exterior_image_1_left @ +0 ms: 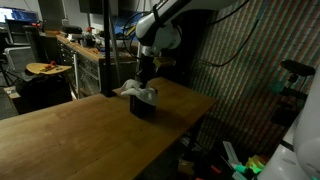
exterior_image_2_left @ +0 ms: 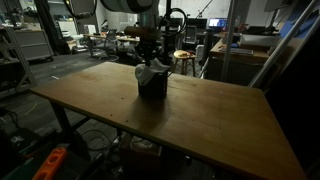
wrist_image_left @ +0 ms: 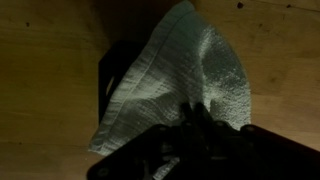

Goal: Put the white towel in the black box

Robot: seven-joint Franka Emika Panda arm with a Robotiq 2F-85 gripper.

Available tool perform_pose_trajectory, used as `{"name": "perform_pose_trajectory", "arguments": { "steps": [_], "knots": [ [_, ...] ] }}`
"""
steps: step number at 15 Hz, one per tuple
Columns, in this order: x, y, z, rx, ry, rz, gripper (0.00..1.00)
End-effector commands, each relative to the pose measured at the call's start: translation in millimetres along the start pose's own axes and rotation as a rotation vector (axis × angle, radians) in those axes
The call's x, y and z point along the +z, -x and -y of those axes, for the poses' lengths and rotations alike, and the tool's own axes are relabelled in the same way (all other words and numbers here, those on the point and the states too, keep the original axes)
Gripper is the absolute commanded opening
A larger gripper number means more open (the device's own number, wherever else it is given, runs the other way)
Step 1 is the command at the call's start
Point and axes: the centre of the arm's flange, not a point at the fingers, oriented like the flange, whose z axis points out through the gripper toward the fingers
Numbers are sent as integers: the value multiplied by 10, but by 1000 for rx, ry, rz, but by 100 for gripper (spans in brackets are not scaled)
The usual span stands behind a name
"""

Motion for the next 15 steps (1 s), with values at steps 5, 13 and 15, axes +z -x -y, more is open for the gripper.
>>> {"name": "perform_pose_trajectory", "arguments": {
  "steps": [5,13,15],
  "knots": [
    [41,-19,-47,-16,13,-33,4],
    [269,-62,22,-38,21,-5,4],
    [312,-90,31,-43,26,-4,5]
  ]
}}
